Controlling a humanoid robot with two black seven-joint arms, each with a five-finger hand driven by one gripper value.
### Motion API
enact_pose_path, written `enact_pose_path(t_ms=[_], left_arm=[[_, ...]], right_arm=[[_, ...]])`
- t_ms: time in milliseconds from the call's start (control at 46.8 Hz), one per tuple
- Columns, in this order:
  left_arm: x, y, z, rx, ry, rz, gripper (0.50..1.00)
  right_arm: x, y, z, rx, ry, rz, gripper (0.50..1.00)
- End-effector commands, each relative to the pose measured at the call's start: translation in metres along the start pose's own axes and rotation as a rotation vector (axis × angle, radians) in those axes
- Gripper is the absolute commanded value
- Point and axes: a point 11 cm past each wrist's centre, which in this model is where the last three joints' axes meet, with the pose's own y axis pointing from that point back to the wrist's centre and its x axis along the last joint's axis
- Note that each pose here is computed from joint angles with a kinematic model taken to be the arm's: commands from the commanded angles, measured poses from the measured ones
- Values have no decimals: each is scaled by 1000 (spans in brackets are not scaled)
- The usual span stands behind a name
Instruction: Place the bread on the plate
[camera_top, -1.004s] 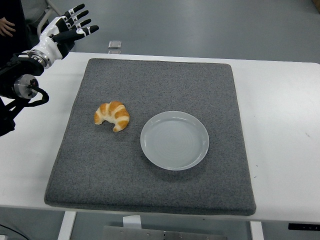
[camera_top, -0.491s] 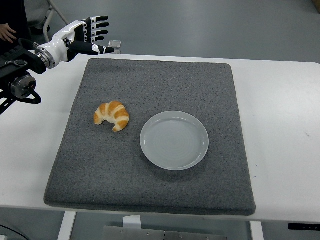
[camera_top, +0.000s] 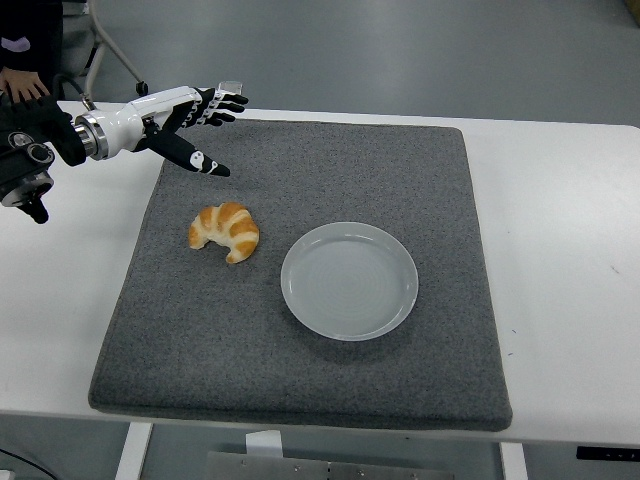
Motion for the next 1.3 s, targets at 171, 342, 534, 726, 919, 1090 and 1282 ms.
enact_pose_path(t_ms=[171, 342, 534, 726, 919, 1090, 1282], left_arm=[[-14, 4, 3, 50, -245, -121, 994], [-28, 5, 6, 57, -381, -200, 994], [-34, 6, 7, 67, -437, -248, 994], [-41, 8, 1, 91, -523, -301, 992], [-49, 2, 3, 77, -546, -314, 992], [-55, -2, 4, 65, -571, -324, 992], [-58, -5, 2, 55, -607, -301, 992]], right_arm=[[0, 0, 0, 0, 0, 0, 930], [0, 0, 0, 0, 2, 0, 930], [0, 0, 0, 0, 0, 0, 930], [0, 0, 0, 0, 0, 0, 930], [0, 0, 0, 0, 0, 0, 930], [0, 0, 0, 0, -1, 0, 930], [0, 0, 0, 0, 0, 0, 930]])
